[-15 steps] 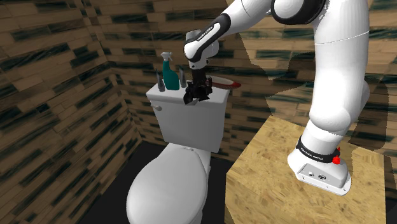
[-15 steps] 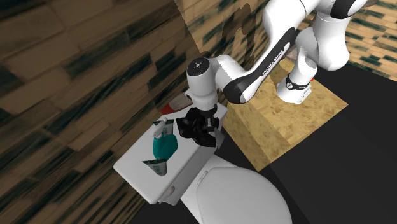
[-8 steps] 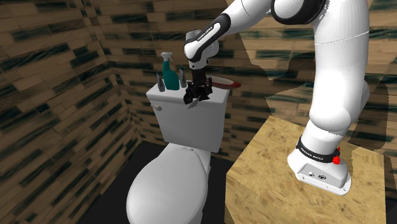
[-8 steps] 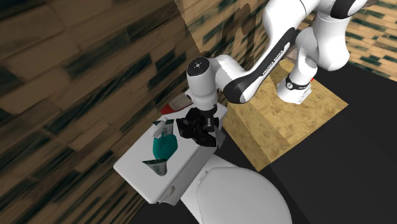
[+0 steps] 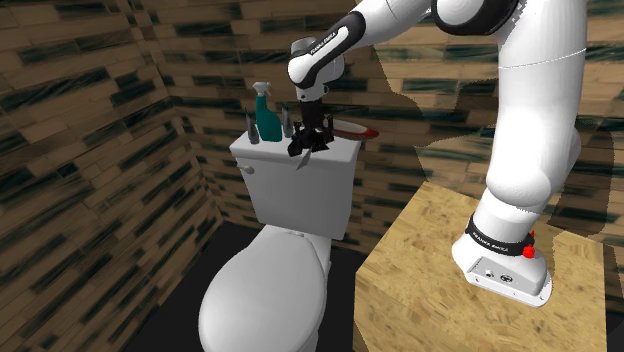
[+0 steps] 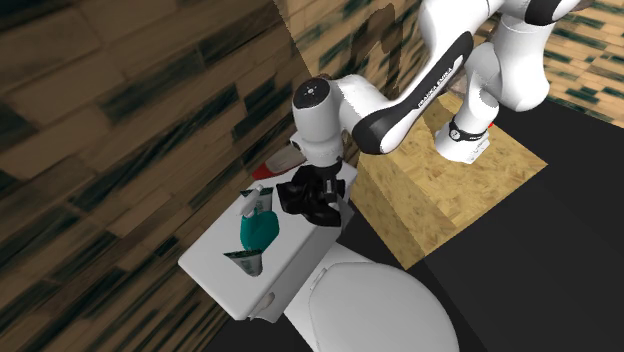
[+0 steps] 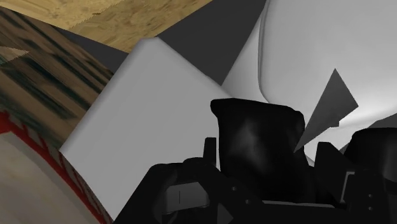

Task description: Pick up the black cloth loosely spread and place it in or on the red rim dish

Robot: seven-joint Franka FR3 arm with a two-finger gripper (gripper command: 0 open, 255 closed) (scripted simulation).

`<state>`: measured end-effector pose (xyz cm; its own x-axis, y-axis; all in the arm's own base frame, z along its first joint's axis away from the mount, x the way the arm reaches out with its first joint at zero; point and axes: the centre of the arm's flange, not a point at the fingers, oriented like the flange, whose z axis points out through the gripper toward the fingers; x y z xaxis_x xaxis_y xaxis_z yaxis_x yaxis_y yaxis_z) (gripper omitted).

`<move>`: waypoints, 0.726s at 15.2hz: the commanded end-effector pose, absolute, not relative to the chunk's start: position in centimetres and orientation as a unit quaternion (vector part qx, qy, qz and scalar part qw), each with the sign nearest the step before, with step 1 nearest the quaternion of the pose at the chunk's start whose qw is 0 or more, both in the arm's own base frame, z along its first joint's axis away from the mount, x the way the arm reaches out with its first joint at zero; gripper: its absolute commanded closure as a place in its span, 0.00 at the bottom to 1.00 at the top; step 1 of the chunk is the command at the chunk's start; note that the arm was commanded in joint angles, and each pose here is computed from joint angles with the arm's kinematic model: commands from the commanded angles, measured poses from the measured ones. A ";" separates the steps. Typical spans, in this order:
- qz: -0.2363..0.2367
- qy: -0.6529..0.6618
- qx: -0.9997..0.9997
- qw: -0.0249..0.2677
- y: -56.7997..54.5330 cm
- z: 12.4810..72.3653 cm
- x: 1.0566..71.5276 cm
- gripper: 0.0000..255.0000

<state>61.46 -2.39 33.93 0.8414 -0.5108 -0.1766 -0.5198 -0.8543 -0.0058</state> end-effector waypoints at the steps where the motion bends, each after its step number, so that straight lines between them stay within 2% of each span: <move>1: 0.085 0.269 -0.959 0.027 -2.4 35.0 61.5 1.00; 11: 0.085 0.269 -0.959 0.027 -2.4 40.3 61.5 1.00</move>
